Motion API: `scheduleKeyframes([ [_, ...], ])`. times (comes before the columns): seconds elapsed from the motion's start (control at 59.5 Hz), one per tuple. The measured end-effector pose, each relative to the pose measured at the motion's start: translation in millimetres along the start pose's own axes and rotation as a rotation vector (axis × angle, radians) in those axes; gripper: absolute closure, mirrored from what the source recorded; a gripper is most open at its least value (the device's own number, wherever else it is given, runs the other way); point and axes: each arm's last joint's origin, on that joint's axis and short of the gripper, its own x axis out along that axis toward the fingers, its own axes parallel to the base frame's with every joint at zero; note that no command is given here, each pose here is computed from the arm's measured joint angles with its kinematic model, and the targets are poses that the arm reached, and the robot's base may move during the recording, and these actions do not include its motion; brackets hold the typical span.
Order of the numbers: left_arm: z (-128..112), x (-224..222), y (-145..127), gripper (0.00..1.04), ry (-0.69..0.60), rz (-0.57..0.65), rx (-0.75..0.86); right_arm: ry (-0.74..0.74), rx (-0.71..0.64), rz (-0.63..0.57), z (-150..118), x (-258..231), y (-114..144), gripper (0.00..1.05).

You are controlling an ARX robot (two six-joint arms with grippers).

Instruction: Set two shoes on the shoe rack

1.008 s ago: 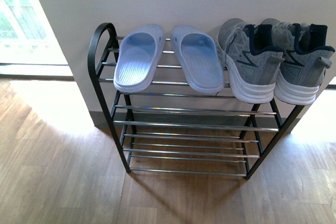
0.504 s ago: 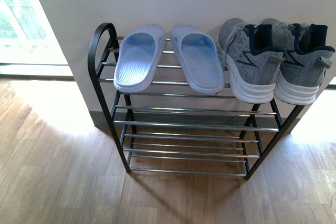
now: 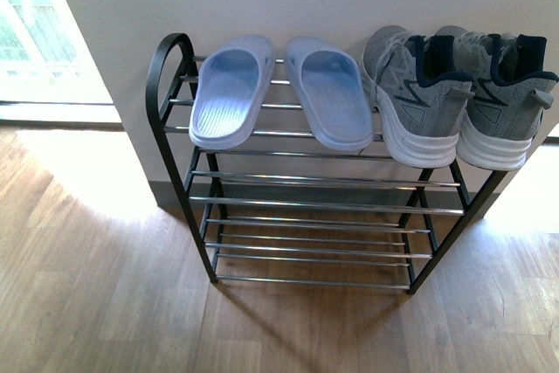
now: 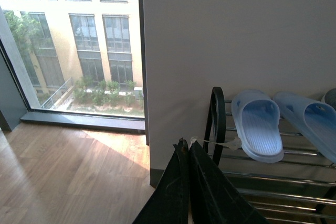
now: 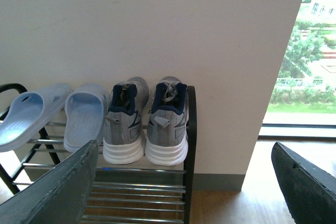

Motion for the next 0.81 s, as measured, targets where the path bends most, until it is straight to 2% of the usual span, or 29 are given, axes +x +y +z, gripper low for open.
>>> scheduleKeyframes([
  [0.218, -5.1, -10.5, 0.1, 1.03, 0.037, 0.001, 0.000, 0.000, 0.000, 0.000, 0.0, 0.0, 0.0, 0.09],
  [0.403, -4.1, -13.3, 0.1, 1.03, 0.019, 0.001, 0.000, 0.000, 0.000, 0.000, 0.0, 0.0, 0.0, 0.09],
  [0.521, -4.1, -13.3, 0.1, 0.85, 0.019, 0.001, 0.000, 0.000, 0.000, 0.000, 0.0, 0.0, 0.0, 0.09],
  [0.605, -4.1, -13.3, 0.1, 0.67, 0.019, 0.001, 0.000, 0.000, 0.000, 0.000, 0.0, 0.0, 0.0, 0.09],
  [0.806, -4.1, -13.3, 0.1, 0.32, 0.019, 0.001, 0.000, 0.000, 0.000, 0.001, 0.0, 0.0, 0.0, 0.09],
])
